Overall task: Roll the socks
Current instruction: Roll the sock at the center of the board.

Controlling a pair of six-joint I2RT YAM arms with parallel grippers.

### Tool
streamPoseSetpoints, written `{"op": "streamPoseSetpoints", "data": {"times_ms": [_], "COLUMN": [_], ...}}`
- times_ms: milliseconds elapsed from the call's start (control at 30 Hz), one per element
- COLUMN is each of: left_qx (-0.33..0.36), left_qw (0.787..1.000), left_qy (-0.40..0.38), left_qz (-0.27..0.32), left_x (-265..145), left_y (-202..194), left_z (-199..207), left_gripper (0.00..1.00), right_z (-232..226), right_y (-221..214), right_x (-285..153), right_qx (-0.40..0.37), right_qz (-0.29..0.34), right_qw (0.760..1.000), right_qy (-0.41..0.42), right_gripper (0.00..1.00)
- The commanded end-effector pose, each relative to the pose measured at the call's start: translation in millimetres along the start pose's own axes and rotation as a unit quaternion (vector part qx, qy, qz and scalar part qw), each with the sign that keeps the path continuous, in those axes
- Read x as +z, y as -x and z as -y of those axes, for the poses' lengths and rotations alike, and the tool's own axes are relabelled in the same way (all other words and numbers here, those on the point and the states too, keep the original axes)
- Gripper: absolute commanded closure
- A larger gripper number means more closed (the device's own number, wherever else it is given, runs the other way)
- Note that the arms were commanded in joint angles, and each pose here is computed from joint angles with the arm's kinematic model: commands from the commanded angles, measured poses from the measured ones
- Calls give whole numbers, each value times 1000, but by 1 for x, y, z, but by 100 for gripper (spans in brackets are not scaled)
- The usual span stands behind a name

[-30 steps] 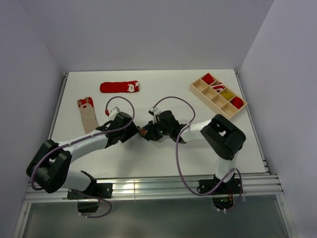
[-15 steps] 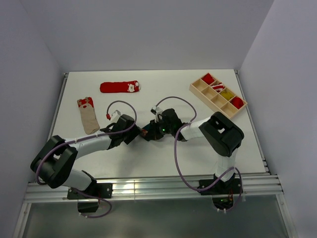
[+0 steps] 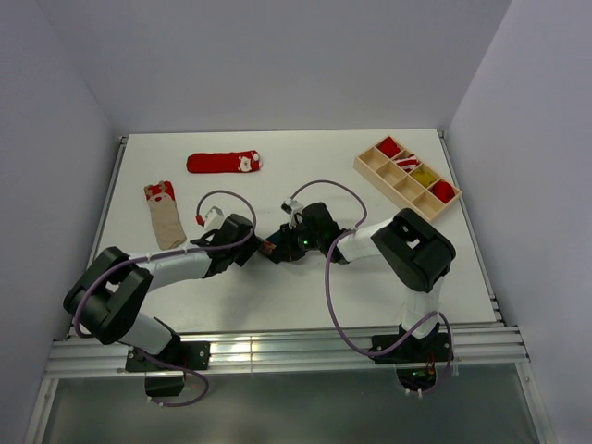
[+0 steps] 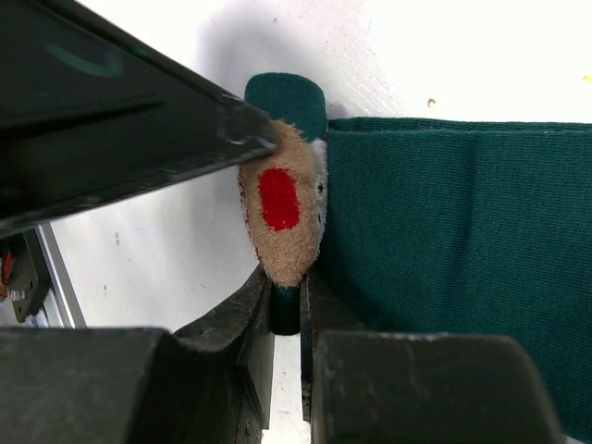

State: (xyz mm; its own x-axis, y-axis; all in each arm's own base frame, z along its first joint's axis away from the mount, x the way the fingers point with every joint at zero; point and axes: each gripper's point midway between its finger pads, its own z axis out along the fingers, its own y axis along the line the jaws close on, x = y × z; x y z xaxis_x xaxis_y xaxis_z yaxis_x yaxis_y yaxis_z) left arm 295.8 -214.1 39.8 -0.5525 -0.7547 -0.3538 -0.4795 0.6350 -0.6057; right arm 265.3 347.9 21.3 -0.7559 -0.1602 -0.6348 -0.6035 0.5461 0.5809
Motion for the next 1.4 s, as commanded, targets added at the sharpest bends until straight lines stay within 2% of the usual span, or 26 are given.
{"op": "streamPoseSetpoints", "data": {"times_ms": [0,133,200,233,267,300,333,433,567,767,900,1133,1367], "left_qx": [2,26,35,42,47,54,60,69,77,88,96,118,199], "left_qw": [1000,999,999,998,998,997,997,996,995,995,994,992,979], "left_qy": [-6,19,22,30,36,39,45,48,52,45,36,25,23], "left_qz": [2,-19,-24,-25,-25,-24,-24,-20,-19,-20,-20,-24,-28], "left_x": [6,11,12,12,12,12,12,11,11,11,9,4,-7], "left_y": [-1,-14,-17,-17,-18,-17,-17,-16,-16,-18,-19,-20,-24], "left_z": [15,4,2,-2,-4,-4,-7,-9,-12,-7,-2,5,11], "left_gripper": [48,61,74,86,91,95,100,100,100,100,100,100,100], "right_z": [15,13,14,13,10,7,5,-5,-9,17,52,91,112], "right_y": [-26,-23,-23,-22,-19,-16,-15,-1,21,40,38,37,42], "right_x": [1,-1,-2,-2,-3,-5,-6,-17,-38,-67,-69,-48,-35], "right_qx": [19,16,17,19,17,17,18,21,25,46,63,96,93], "right_qz": [-42,-38,-41,-40,-37,-33,-30,-12,24,73,57,30,7], "right_qw": [999,999,999,999,999,999,999,1000,999,992,983,976,972], "right_qy": [-24,-25,-28,-29,-26,-19,-17,-4,-11,-93,-164,-195,-214], "right_gripper": [100,100,100,97,92,81,76,64,57,58,64,67,67]}}
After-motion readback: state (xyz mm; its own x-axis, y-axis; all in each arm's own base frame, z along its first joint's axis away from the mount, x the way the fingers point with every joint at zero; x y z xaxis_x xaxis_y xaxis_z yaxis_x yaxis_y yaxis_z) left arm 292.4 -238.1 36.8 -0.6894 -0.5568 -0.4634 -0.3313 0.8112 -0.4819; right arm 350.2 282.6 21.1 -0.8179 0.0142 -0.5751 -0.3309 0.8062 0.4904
